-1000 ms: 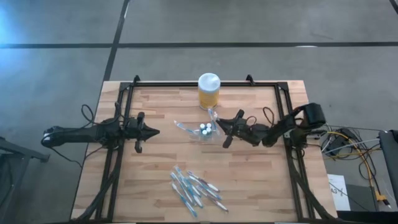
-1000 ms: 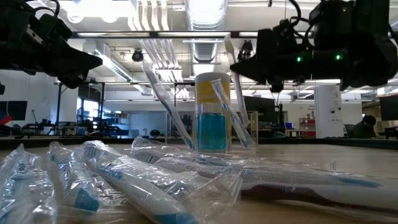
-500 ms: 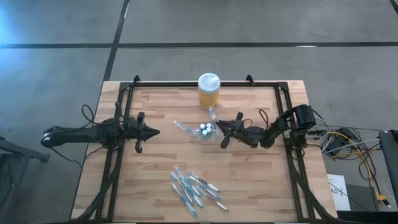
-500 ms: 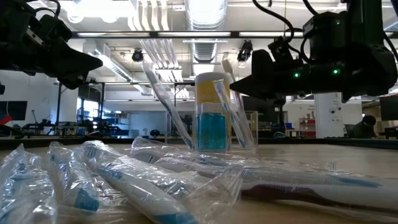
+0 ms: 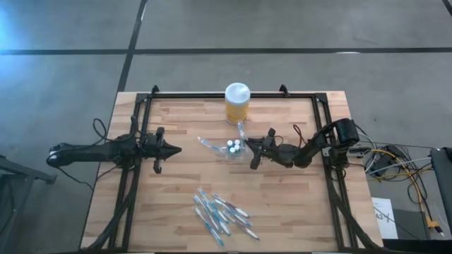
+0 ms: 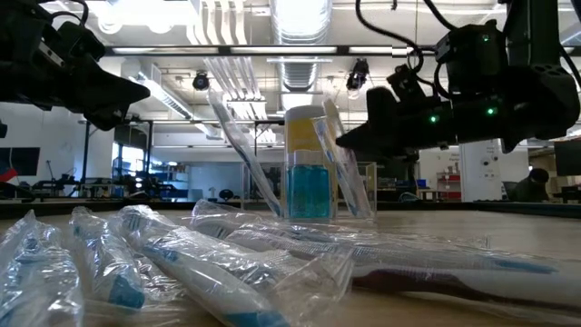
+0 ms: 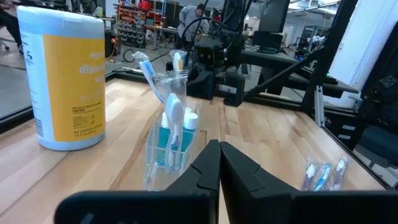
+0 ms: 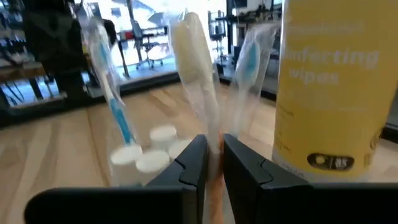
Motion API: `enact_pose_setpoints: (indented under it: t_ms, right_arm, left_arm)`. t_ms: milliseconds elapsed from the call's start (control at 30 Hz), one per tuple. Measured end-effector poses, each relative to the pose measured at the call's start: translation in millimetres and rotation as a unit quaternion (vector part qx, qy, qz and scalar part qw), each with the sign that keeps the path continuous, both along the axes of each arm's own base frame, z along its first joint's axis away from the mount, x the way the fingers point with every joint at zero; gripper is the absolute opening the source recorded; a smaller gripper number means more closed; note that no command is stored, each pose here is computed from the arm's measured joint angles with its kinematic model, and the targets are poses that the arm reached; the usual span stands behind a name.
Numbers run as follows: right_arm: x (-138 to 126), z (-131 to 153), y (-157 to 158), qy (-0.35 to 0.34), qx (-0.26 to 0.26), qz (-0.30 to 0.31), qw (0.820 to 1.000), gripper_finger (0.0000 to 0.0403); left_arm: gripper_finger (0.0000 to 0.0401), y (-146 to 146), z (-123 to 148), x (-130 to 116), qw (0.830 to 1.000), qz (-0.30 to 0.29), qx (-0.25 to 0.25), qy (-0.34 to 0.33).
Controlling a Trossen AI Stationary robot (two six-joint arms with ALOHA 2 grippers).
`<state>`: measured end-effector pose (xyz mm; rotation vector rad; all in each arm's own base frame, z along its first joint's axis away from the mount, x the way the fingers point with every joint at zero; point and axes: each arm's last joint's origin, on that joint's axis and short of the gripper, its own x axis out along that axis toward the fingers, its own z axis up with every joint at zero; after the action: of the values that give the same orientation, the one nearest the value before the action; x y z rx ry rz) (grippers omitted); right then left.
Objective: Pick & Place toothbrushing station
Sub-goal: Put the orange toothbrush into the transparent organizer, then put the purple toothbrush into the transparent organizer
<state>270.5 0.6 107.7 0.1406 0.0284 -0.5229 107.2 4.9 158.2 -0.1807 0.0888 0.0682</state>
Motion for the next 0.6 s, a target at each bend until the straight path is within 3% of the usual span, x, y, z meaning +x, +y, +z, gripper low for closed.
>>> enact_pose_setpoints:
  t_ms: [333, 600]
  right_arm:
    - [0, 2, 0, -0.007, 0.005, 0.002, 1.000, 0.0085]
    - [-7, 39, 9, -0.057, -0.034, 0.025, 0.998, 0.0118]
  left_arm:
    - [0.0015, 0, 0, 0, 1.000, 0.000, -0.003, 0.000]
    - [0.0016, 0, 0, 0, 1.000, 0.000, -0.006, 0.000]
